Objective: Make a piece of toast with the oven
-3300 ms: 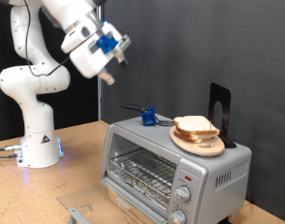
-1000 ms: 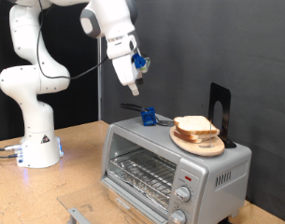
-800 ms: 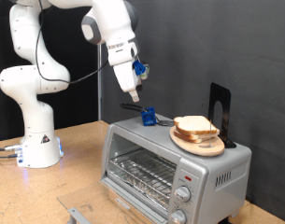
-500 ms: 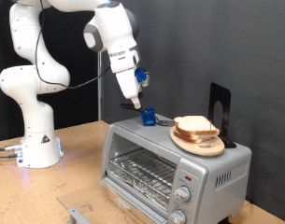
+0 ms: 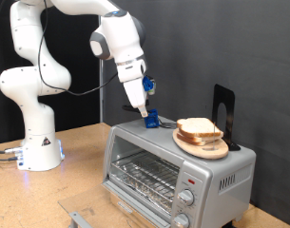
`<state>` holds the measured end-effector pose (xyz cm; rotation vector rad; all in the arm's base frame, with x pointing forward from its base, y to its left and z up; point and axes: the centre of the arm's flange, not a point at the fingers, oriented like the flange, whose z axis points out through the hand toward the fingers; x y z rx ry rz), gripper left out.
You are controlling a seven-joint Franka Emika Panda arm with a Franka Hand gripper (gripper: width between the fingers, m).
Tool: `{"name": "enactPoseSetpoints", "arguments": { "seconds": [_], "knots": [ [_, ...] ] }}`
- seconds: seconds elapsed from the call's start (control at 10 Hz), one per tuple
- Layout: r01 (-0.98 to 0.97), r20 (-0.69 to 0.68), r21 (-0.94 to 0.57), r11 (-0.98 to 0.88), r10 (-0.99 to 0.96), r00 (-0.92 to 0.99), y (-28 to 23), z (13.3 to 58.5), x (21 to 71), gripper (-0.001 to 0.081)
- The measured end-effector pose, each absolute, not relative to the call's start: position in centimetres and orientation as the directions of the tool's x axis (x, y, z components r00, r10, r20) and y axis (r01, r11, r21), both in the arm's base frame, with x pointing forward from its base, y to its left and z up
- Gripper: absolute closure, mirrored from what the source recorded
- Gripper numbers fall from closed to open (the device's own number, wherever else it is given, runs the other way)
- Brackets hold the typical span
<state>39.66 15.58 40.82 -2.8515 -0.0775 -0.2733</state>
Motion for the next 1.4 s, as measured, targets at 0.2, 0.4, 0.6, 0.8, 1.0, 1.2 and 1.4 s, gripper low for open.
{"name": "enactPoseSetpoints", "arguments": {
  "seconds": [0.2,0.4,0.6,0.8,1.0,1.2,1.4],
  "knots": [
    [0.081,0.189,-0.268,-0.96,0.03,0.981,16.0,40.3,39.7,-0.0002],
    [0.08,0.181,-0.268,-0.96,0.032,0.983,16.3,39.8,39.7,-0.0002],
    [0.077,0.181,-0.268,-0.96,0.029,0.983,16.3,39.4,39.8,-0.0002],
    [0.073,0.186,-0.27,-0.96,0.022,0.982,16.3,39.0,40.0,-0.0002],
    [0.069,0.187,-0.275,-0.959,0.017,0.982,16.4,38.9,40.1,-0.0002],
    [0.062,0.177,-0.285,-0.957,0.011,0.984,16.5,38.6,40.2,-0.0002],
    [0.056,0.165,-0.291,-0.955,0.008,0.986,16.6,38.2,40.2,0.0018]
  ]
}}
